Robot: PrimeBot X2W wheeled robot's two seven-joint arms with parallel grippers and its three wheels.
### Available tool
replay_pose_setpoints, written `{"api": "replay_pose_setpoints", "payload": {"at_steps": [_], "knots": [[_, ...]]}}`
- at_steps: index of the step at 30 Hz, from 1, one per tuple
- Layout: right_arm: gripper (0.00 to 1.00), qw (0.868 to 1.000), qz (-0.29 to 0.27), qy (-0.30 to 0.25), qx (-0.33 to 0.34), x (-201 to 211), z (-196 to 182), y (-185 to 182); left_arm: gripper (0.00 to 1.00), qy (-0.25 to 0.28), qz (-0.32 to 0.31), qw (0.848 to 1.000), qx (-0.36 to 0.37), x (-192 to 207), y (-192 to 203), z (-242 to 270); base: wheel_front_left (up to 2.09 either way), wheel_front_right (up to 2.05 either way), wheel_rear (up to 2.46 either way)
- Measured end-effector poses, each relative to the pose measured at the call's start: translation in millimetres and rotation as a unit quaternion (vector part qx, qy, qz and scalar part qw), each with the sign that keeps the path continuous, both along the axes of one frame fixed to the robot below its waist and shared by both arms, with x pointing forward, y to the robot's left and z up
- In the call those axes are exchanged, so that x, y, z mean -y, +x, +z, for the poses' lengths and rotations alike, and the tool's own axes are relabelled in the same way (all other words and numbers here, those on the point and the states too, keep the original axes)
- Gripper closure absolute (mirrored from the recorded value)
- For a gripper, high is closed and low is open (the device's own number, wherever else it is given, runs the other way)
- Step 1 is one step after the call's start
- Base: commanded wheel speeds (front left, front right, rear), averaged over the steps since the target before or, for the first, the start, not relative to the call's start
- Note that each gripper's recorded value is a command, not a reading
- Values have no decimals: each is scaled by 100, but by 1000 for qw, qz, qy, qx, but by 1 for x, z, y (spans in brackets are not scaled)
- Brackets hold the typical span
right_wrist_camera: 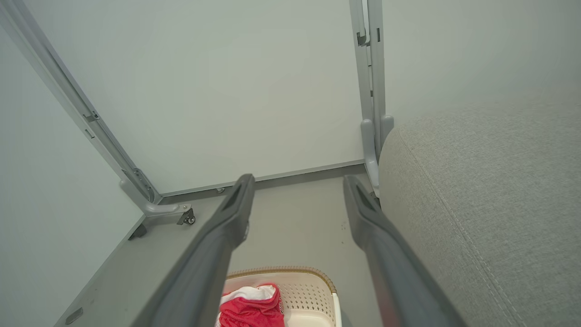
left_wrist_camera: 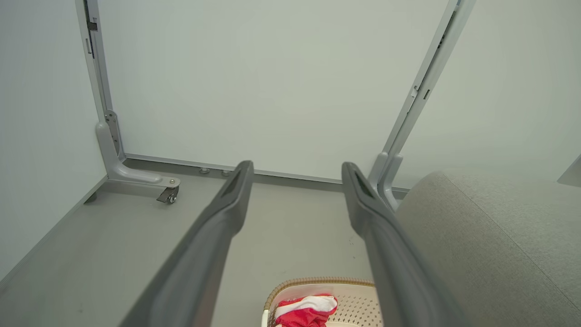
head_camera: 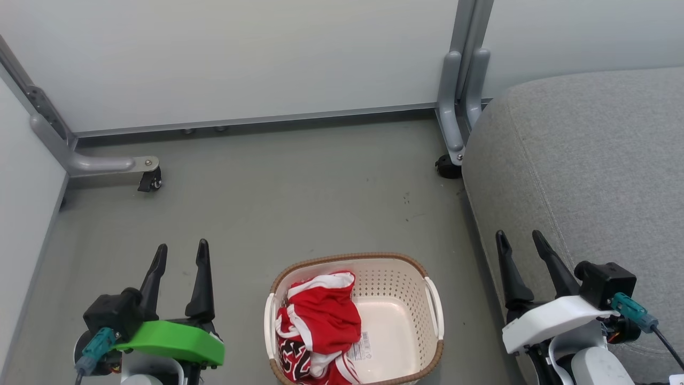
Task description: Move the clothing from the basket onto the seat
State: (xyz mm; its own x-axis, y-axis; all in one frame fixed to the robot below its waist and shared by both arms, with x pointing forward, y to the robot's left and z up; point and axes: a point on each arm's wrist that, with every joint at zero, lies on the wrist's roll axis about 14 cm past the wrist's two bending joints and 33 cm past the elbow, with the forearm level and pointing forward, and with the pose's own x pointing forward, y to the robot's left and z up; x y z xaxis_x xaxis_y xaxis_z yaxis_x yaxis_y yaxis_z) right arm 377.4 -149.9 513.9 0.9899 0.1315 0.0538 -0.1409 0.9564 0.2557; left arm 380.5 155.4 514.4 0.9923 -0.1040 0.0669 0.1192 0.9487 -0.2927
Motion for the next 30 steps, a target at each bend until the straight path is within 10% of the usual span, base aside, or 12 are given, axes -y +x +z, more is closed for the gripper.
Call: {"api": "replay_pose_setpoints", "payload": {"at_steps": [30], "knots": [[0,996,14,-89,18,-7,-1,-5,0,88,-12,996,2,5,-7,-15,0,0,0]]}}
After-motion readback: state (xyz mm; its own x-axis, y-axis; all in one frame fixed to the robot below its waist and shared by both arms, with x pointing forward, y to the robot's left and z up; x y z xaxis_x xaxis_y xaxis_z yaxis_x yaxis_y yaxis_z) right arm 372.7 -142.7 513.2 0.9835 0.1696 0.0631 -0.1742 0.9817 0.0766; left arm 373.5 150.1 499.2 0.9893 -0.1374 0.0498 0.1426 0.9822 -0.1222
